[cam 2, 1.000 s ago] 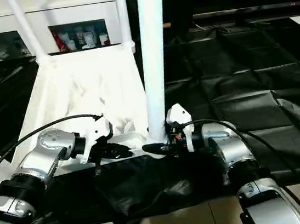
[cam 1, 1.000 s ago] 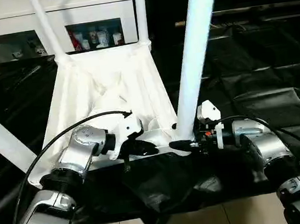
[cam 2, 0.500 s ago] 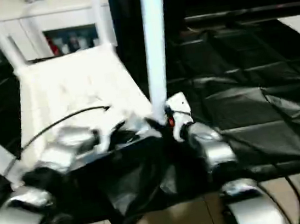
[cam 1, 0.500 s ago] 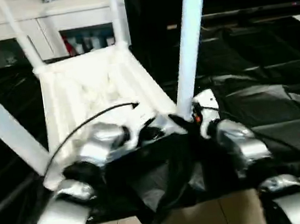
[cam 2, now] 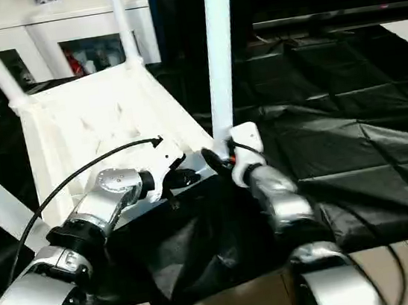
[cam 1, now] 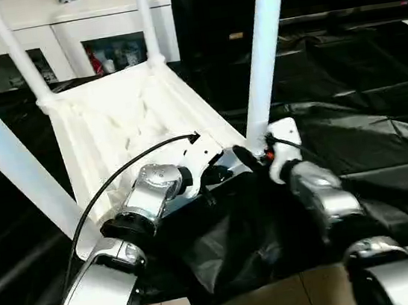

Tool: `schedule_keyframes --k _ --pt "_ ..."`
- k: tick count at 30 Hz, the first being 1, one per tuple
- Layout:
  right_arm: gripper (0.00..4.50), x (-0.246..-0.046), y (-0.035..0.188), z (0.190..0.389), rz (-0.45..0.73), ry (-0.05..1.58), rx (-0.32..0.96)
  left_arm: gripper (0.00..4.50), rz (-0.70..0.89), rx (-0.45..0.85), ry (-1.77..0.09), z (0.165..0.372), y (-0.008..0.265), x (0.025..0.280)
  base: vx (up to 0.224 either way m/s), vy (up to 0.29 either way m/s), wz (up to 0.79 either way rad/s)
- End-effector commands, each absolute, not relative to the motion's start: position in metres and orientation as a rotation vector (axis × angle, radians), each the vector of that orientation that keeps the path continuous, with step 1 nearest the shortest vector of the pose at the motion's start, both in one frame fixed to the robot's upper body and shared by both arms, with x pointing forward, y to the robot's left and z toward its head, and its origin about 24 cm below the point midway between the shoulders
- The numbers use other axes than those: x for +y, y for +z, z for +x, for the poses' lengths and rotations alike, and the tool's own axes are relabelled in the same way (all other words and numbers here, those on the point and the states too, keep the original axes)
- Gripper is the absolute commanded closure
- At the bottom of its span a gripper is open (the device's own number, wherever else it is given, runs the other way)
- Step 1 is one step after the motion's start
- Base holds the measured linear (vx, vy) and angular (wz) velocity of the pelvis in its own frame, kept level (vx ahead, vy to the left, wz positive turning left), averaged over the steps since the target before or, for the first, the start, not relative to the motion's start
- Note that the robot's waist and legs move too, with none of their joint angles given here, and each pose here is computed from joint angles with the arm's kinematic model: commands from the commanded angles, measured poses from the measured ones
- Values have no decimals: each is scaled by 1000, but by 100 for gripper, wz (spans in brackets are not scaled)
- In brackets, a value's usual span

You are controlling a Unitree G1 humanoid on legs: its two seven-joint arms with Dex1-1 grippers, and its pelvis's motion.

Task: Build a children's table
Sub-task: Rotate leg to tighten

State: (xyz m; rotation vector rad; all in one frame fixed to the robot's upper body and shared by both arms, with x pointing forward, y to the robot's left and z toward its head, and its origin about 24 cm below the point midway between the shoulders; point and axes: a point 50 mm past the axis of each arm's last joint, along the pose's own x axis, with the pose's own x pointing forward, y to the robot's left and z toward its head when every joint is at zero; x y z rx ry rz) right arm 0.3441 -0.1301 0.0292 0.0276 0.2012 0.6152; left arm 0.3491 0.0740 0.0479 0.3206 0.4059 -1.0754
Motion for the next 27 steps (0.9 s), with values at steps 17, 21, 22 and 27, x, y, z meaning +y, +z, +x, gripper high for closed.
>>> schedule_keyframes --k 17,21,22,27 --pt "92 -144 46 320 -107 1188 231 450 353 393 -1446 320 50 107 0 0 0" --pt "124 -143 44 317 -107 1224 254 450 357 399 -1453 318 50 110 0 0 0" --pt "137 -143 43 317 -104 1227 255 450 357 400 -1453 318 50 110 0 0 0" --pt "163 -142 42 315 -92 1237 264 450 358 405 -1437 318 49 111 0 0 0"
